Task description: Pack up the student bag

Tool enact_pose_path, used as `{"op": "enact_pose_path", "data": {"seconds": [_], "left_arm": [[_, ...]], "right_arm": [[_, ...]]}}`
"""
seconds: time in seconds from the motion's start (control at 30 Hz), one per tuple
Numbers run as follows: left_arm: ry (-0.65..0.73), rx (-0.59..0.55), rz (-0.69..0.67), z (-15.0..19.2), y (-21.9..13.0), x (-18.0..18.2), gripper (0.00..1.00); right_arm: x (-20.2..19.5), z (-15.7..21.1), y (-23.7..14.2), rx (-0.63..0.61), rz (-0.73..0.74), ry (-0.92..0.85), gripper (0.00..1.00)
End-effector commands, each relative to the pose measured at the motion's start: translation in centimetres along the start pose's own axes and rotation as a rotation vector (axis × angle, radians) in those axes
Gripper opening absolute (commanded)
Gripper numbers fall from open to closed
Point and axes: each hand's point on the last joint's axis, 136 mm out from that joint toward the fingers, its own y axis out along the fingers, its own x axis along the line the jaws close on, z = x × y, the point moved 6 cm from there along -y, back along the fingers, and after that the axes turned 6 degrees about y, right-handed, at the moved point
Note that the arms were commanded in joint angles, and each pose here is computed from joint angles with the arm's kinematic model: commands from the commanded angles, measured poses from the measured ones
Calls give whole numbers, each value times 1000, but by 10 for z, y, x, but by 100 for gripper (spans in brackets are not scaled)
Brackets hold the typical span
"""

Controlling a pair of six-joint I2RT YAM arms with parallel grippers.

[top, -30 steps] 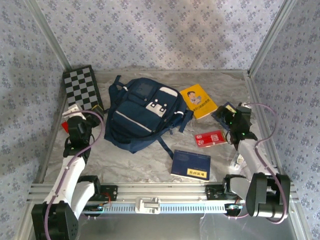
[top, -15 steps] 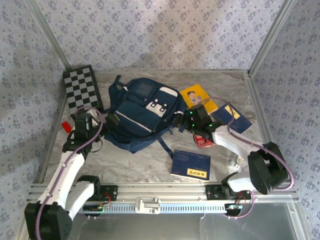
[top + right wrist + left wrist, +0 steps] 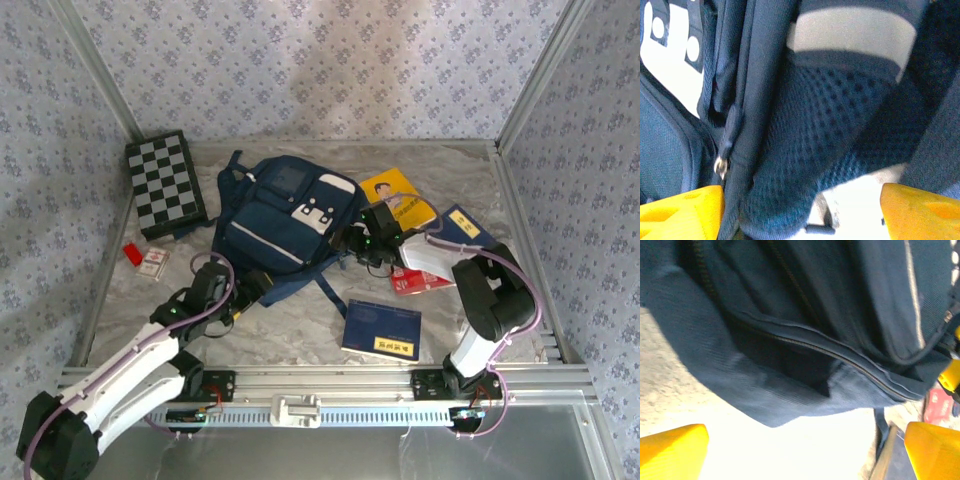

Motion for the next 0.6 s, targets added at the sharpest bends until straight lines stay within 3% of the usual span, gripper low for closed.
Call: {"op": "enact_pose_path", "data": {"seconds": [0.0,0.1,0.33,0.57], "left_arm": [[-42,-99,31,-13,4,-7,100],[-8,-129,37,-19,9,-9,100],[100,-202,92,-46,20,-28,100],[200,-226,65,-89,31,-39,99]], "right_arm": [[11,-10,7,-5,-60,27,75],[11,-12,11,-6,-78,31,64],[21,-11,10,12,-150,14,24],[51,-2,-6,36,-273,11,12]]}}
